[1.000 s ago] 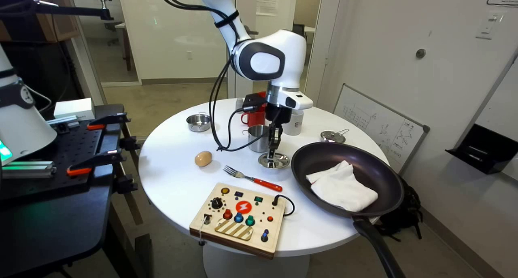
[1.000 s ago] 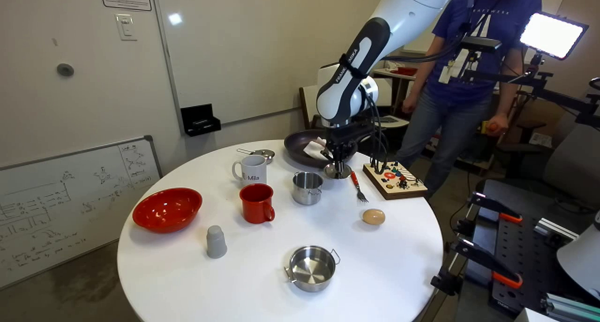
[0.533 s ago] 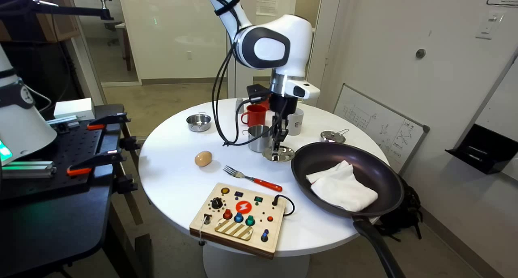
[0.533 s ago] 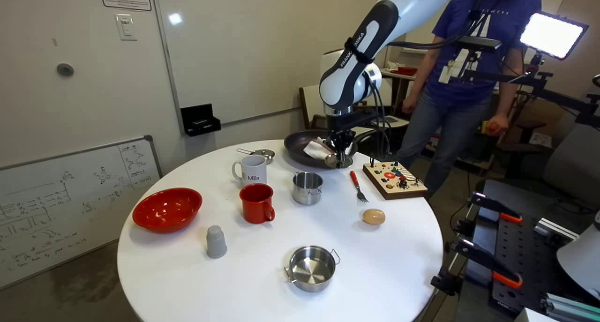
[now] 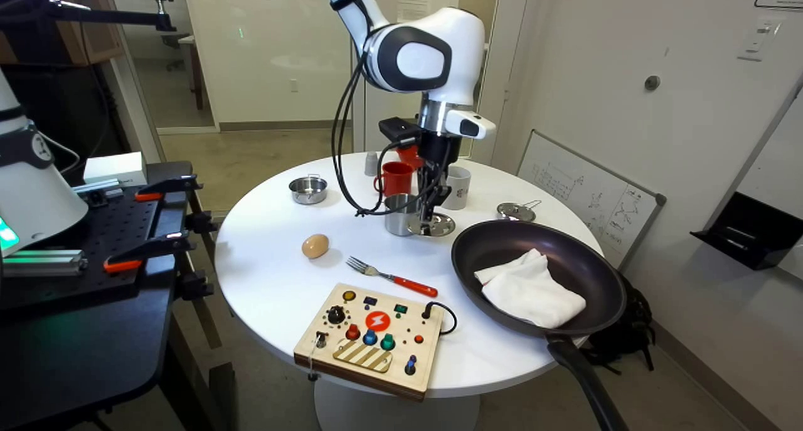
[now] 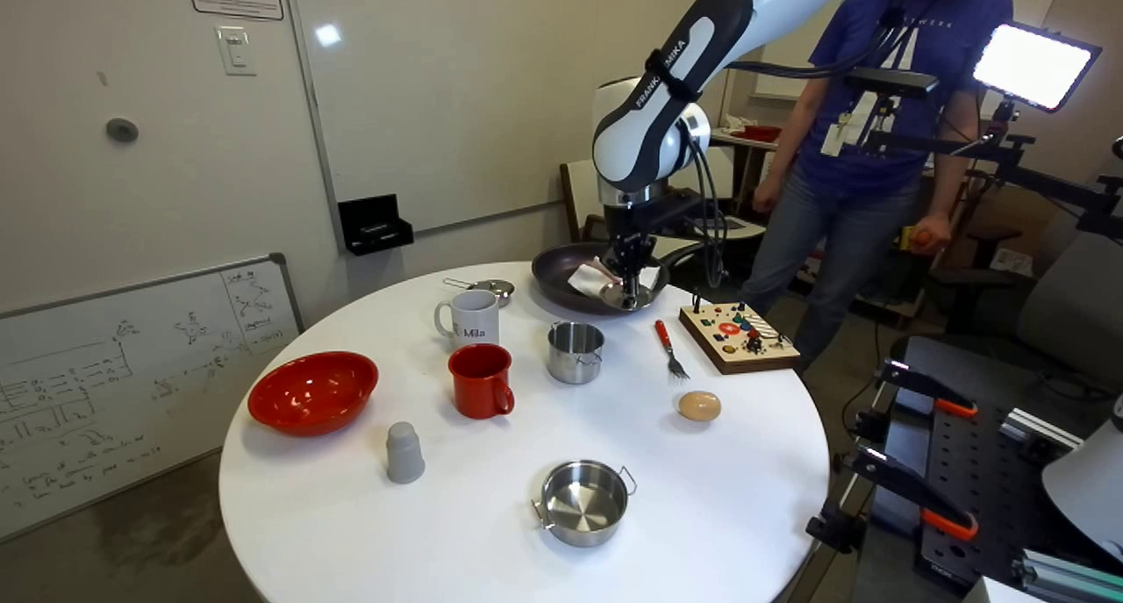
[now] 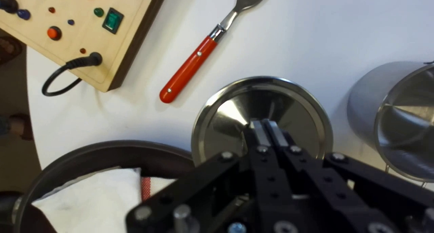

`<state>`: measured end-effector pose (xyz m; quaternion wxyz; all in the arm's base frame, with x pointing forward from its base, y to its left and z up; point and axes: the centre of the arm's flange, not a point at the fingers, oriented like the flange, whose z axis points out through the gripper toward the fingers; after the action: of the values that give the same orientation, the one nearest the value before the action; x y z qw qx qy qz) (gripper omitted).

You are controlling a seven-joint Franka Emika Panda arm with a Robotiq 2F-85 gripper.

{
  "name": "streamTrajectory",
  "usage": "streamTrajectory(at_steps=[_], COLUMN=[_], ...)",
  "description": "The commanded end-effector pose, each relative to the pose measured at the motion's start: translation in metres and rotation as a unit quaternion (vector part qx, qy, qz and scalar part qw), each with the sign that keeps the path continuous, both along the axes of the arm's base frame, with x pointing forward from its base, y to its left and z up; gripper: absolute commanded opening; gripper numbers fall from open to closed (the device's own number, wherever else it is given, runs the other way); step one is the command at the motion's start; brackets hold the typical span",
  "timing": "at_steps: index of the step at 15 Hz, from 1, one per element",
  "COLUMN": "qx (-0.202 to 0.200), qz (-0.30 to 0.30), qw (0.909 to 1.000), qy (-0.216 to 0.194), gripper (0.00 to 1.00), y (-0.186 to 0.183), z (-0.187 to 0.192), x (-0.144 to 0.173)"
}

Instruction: Put the silver lid on the silver pot in the middle

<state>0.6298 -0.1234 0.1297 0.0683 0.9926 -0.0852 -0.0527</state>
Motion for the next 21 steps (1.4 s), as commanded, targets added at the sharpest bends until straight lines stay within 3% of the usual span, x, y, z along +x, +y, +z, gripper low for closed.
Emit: streamTrajectory(at_steps=[1, 21], qx=[0.005, -0.015], qz=[0.04, 0.152], qw=[0.999, 0.9874], qy=[0.02, 0.041], gripper=[0.04, 0.05], y=[0.013, 0.085], z=[0.009, 0.001], x=[0.001, 0.014])
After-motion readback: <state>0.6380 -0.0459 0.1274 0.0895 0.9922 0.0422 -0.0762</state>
